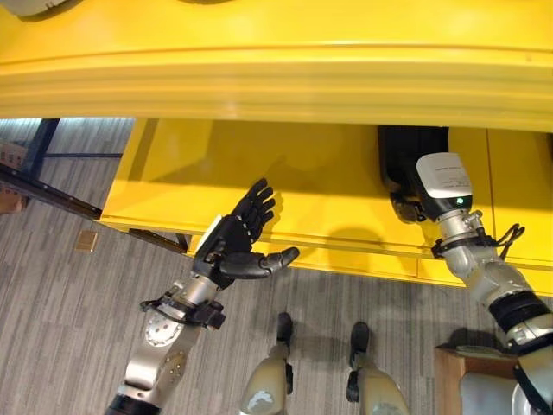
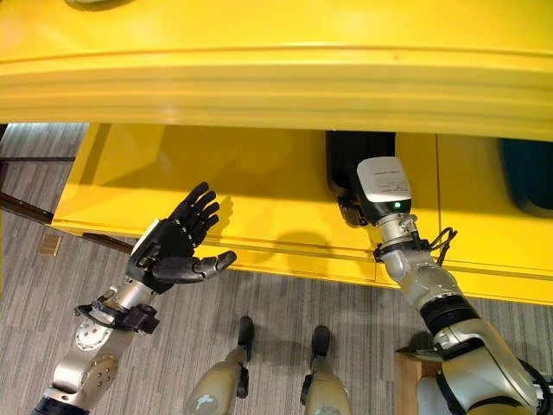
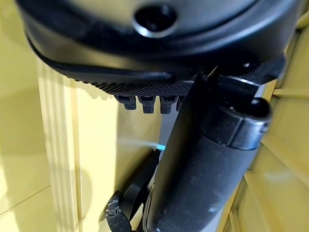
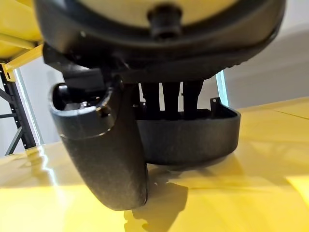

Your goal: Move parts from the plastic box to the shelf.

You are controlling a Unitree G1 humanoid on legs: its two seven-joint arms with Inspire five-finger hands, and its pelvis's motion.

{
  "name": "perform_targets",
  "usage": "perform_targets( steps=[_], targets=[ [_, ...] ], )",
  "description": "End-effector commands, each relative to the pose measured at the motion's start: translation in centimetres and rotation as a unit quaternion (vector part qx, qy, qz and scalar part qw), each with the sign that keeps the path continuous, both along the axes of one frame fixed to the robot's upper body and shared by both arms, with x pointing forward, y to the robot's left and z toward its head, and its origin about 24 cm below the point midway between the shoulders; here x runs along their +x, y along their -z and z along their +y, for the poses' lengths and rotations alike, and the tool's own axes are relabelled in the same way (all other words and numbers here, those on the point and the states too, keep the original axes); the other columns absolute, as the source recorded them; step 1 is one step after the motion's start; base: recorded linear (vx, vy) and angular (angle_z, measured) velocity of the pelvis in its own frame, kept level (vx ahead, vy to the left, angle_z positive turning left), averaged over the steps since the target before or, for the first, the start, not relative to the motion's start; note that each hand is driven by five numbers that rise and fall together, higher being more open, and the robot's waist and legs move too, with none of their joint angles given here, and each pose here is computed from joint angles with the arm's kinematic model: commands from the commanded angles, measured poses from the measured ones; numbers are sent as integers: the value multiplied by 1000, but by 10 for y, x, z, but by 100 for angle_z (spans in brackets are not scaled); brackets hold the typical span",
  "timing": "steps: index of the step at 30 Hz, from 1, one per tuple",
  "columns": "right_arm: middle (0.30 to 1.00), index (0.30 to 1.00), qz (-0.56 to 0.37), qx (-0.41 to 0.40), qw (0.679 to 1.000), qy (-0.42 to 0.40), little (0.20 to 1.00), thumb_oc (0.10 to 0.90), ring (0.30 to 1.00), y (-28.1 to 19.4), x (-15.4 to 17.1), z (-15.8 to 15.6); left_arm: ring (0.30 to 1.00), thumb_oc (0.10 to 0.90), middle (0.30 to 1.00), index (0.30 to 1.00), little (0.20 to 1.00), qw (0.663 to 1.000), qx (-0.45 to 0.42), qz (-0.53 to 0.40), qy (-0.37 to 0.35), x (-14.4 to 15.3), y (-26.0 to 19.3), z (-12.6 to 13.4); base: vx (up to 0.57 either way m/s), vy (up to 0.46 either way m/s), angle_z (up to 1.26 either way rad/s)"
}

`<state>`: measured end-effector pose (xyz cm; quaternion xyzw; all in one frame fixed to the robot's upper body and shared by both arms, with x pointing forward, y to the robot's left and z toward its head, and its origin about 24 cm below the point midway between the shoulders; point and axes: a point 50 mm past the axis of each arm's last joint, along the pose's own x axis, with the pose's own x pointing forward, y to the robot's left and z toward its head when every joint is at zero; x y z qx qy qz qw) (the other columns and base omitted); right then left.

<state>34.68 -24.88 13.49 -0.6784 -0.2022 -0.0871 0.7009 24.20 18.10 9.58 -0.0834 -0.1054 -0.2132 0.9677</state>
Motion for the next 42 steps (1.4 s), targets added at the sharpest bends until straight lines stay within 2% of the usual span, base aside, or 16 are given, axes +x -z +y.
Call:
perform_targets(
  steps=[1,10,23,34,42],
  targets=[
    [1000,1000,-52,-49,988,137,1000,900,1000,-46,7,-51,1000,900,1000,1000,1000,992,-21,-123,28,-3,-45,-5,38,50,1],
    [1000,1000,-48,-48,989,132,1000,900,1000,-43,6,-49,1000,900,1000,1000,1000,992,-27,-124,28,-3,-45,-5,8,25,0],
    [1000,1000,14,-64,993,94,1000,900,1000,-22,3,-33,1000,900,1000,1000,1000,993,-27,-112,36,-5,-41,-6,0,0,0],
    [1000,1000,-12,-68,997,38,1000,900,1000,-28,-5,-13,1000,900,1000,1000,1000,992,-11,-117,38,-7,-42,-5,0,0,0],
    [1000,1000,-2,-80,996,42,1000,900,1000,-26,-9,-14,1000,900,1000,1000,1000,993,-12,-116,34,-7,-42,-2,0,0,0]
  ],
)
